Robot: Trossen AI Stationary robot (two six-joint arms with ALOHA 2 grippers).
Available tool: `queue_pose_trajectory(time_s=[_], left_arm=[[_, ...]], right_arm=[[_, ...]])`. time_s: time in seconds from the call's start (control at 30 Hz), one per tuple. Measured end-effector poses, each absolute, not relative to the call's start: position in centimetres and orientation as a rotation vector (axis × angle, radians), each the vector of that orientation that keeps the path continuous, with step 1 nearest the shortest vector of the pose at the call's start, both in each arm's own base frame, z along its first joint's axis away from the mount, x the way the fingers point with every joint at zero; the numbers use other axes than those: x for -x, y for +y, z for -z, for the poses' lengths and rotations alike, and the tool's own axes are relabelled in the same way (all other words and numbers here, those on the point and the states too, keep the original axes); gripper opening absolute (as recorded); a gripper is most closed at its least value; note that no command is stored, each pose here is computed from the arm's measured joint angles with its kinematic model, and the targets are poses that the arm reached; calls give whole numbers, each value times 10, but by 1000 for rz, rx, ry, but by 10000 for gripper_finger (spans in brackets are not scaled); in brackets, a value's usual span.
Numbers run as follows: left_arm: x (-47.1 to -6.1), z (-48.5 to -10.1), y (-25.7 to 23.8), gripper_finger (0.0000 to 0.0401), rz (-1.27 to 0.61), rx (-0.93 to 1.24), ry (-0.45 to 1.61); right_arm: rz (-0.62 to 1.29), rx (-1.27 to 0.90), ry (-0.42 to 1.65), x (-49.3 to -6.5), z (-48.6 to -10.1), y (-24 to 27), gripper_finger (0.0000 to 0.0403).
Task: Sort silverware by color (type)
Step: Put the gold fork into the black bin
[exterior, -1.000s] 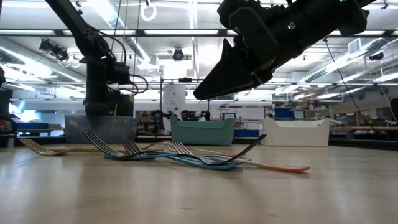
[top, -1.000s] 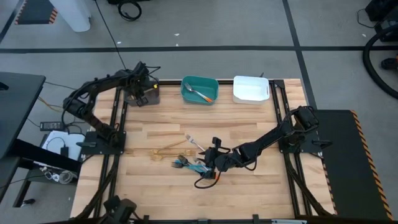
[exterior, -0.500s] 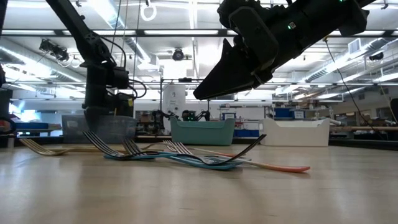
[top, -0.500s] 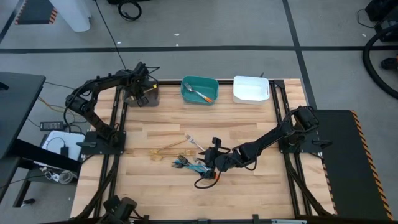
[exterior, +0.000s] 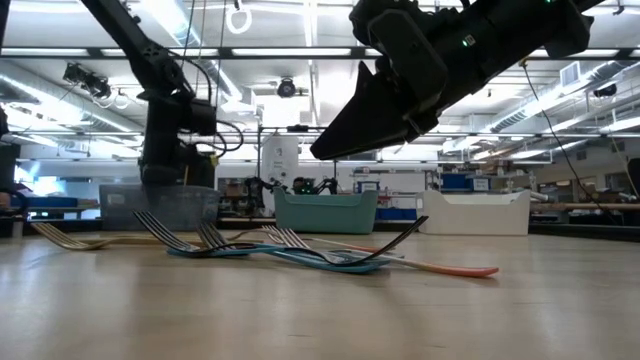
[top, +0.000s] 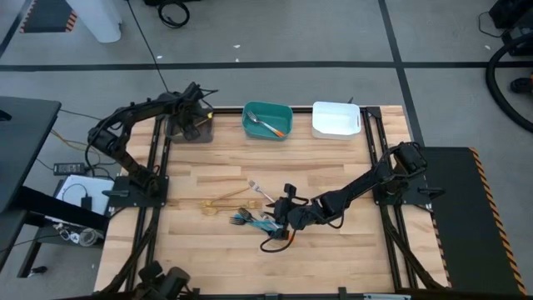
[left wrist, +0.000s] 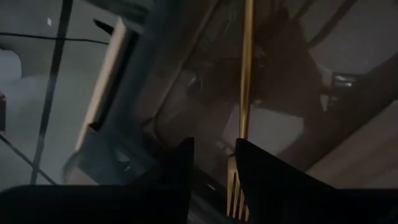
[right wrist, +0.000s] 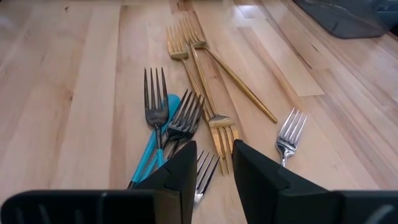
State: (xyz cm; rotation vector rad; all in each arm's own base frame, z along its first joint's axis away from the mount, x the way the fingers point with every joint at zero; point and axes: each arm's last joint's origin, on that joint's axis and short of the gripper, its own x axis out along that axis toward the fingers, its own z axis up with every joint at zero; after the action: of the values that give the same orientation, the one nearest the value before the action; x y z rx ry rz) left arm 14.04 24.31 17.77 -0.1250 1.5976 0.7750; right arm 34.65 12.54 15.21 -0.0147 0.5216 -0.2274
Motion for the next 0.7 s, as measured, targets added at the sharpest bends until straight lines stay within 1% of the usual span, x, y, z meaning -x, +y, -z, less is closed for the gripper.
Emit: queue_pose_trajectory(time_s=[0.47, 0.7], left_arm=[[-150, -224, 234, 128, -863, 108, 1494], [-158, -247, 227, 128, -855, 139, 1511]], right_arm=[[226, 13, 513, -347, -153, 126, 109], [214, 22, 489, -348, -155, 126, 109]])
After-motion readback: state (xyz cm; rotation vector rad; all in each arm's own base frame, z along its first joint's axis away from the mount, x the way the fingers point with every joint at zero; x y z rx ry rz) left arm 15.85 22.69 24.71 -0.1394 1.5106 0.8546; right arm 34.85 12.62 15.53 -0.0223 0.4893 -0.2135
